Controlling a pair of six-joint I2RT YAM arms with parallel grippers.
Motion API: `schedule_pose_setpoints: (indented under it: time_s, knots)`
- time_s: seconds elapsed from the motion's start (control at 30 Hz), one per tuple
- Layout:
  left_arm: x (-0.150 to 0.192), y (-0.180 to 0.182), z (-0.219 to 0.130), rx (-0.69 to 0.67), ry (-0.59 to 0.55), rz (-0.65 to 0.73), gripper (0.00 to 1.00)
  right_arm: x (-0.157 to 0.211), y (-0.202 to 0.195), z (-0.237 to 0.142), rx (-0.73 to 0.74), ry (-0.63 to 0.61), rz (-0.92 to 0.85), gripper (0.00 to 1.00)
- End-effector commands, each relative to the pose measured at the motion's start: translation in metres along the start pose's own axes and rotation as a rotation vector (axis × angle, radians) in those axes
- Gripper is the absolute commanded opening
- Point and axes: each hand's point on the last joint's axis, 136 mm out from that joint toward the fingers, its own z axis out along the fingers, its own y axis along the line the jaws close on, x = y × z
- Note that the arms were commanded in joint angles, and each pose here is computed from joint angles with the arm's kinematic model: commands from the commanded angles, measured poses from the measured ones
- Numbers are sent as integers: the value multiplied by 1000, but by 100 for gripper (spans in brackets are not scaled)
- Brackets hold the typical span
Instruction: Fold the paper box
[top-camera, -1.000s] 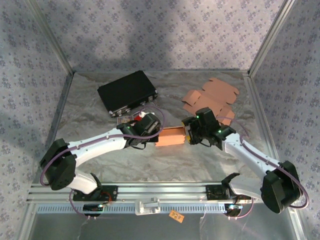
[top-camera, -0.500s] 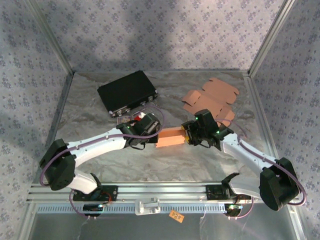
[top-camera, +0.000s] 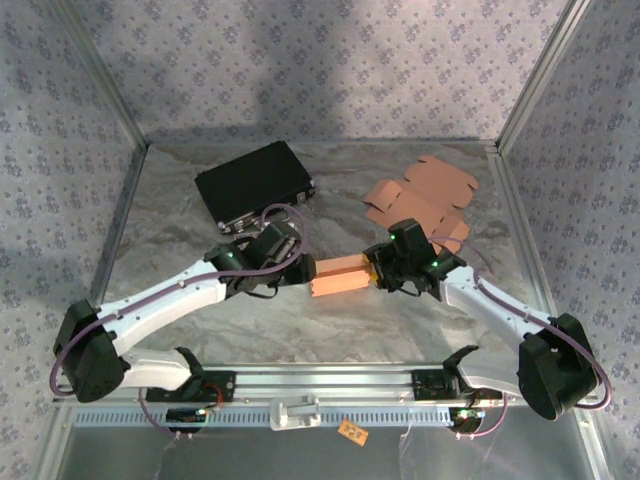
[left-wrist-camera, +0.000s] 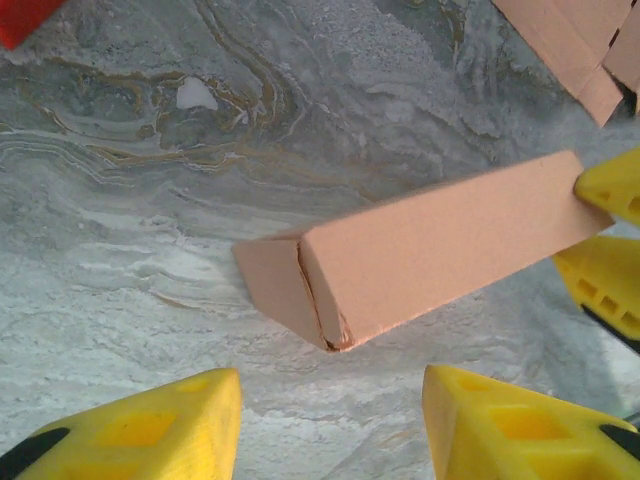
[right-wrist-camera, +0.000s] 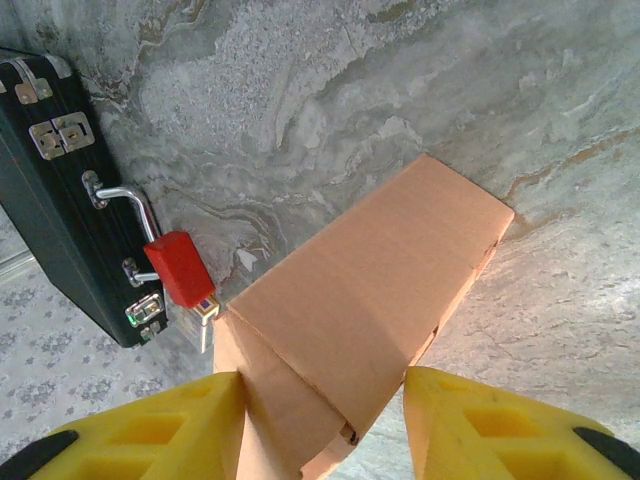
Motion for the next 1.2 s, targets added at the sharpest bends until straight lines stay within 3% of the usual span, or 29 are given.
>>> schedule_pose_setpoints:
  time_s: [0.0, 0.3, 0.9, 1.17]
  knots:
    - [-2, -10, 10, 67, 57, -82, 51, -2, -36, 3, 133, -11, 5, 46]
    - [9, 0, 39, 60, 113, -119, 46, -2, -39, 2, 148, -14, 3, 45]
    - [31, 25, 55, 20, 155, -137, 25, 1, -53, -3, 247, 5, 29, 41]
    - [29, 23, 53, 22, 150, -124, 24, -4, 0, -43, 136, -66, 11, 70]
